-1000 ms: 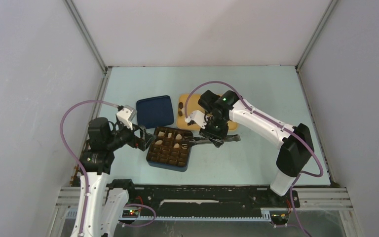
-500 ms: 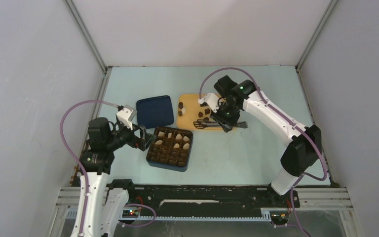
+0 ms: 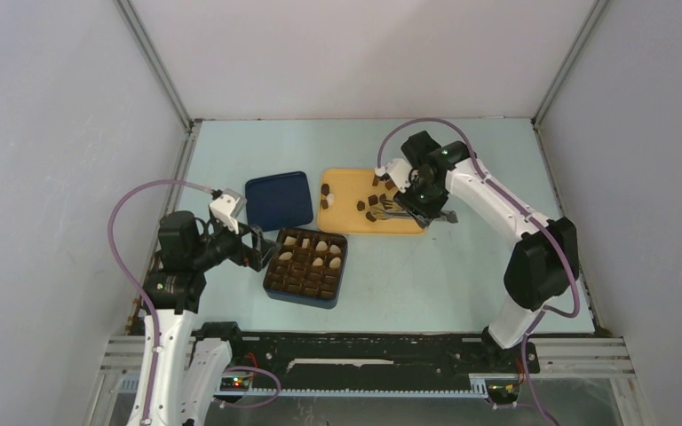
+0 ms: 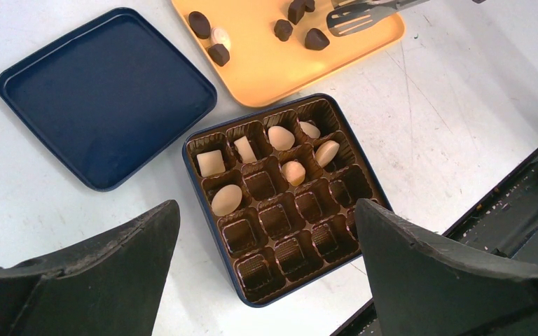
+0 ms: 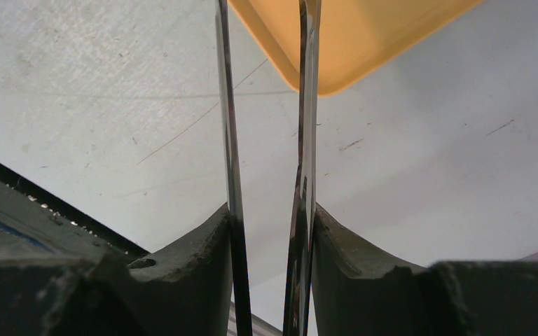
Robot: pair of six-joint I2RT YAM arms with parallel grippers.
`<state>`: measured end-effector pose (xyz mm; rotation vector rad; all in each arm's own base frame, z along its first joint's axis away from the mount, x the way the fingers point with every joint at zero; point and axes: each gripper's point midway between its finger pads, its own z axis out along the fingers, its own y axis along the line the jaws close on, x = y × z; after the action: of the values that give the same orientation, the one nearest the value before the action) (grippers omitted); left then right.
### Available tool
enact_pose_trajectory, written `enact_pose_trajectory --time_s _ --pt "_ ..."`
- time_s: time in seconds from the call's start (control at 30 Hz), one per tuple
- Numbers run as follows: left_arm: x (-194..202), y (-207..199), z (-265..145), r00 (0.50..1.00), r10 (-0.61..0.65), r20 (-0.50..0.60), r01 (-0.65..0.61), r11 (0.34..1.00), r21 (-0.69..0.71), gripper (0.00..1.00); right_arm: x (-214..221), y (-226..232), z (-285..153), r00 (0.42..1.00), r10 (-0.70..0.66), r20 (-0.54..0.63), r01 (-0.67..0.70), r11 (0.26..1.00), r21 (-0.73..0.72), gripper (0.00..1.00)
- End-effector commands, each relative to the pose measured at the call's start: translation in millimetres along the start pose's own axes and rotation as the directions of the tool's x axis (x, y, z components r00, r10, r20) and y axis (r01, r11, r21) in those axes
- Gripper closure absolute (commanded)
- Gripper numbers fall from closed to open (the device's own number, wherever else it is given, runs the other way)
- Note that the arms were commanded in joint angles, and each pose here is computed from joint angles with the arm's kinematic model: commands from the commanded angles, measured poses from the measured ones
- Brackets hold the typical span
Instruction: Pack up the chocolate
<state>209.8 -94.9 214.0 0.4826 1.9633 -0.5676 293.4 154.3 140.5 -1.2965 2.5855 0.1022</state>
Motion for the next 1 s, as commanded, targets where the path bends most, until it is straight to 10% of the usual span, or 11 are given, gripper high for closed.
enact_pose_trajectory --time_s 0.0,0.97 --pt "0 -2 3 1.000 -0.014 0.010 0.014 1.000 0.021 0.02 -13 -10 9 1.000 0.005 0.019 -0.006 1.000 0.019 0.58" --pt "0 -1 3 1.000 -0.014 0.012 0.014 1.000 0.018 0.02 -38 -9 30 0.999 0.007 0.033 -0.006 0.999 -0.040 0.72"
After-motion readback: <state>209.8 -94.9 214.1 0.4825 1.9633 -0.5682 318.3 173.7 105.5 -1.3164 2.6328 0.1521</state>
